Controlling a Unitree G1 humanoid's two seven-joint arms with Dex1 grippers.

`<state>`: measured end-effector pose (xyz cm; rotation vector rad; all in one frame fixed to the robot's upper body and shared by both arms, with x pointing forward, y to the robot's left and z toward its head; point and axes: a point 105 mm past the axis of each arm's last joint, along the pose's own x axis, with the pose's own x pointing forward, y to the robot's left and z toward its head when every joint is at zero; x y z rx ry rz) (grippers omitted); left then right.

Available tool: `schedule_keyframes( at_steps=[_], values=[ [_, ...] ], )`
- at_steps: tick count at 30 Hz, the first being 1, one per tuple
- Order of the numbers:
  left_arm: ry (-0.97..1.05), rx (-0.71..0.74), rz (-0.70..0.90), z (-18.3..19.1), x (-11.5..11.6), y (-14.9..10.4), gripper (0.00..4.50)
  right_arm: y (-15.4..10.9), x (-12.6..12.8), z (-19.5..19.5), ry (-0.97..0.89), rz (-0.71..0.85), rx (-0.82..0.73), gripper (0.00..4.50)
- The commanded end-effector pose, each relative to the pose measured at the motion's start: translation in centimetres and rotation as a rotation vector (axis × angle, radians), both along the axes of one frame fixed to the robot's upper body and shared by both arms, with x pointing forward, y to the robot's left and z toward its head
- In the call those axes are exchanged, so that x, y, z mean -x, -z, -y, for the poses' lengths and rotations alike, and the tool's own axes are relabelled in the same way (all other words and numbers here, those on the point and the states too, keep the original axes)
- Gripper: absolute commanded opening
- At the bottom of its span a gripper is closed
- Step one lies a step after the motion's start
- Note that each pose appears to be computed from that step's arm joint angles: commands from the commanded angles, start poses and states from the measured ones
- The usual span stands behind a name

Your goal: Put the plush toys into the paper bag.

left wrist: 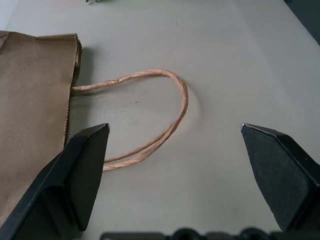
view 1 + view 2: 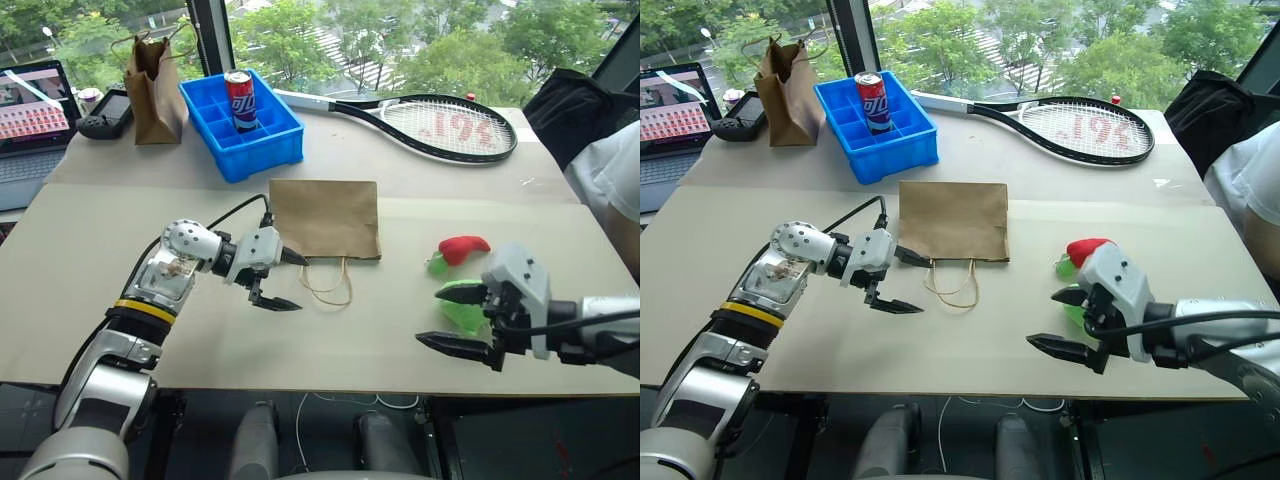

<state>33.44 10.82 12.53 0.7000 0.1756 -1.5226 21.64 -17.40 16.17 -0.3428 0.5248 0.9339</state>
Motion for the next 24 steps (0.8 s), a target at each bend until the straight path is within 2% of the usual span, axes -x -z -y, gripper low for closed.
schedule_keyframes(
  at_steps=[1,4,5,9,12,16,19,20,21,24],
  values=[
    [-0.01,-0.007,0.074,0.6,-1.6,-0.6,3.98,-1.4,0.1,0.5,0.029,0.093,0.007,4.5],
    [0.0,-0.001,0.071,0.8,-1.9,-0.7,3.14,-1.1,0.4,0.6,0.037,0.091,0.006,4.5],
    [0.001,0.001,0.07,0.8,-2.1,-0.8,2.64,-0.9,0.5,0.6,0.041,0.088,0.007,4.5],
    [0.0,0.053,0.033,1.4,-2.3,-1.3,1.34,-0.3,0.7,0.3,0.042,0.081,0.001,4.5],
    [-0.007,0.108,-0.002,2.0,-2.3,-1.8,0.2,0.3,0.8,-0.5,0.035,0.078,-0.015,4.5],
    [-0.002,0.216,-0.105,2.9,-1.4,-3.7,0.08,1.0,0.6,-1.6,0.028,0.1,-0.046,4.5],
    [-0.002,0.255,-0.161,3.1,-0.6,-5.1,0.08,1.0,-0.7,-2.1,0.079,0.154,-0.089,4.5],
    [-0.005,0.267,-0.178,3.2,-0.4,-5.6,0.0,1.1,-1.0,-2.3,0.087,0.165,-0.095,3.98],
    [-0.016,0.284,-0.194,3.3,-0.3,-6.1,0.0,1.2,-1.4,-2.4,0.098,0.175,-0.103,3.82],
    [-0.042,0.319,-0.224,3.9,0.1,-7.4,0.0,1.3,-2.5,-3.1,0.13,0.208,-0.138,2.78]
  ],
)
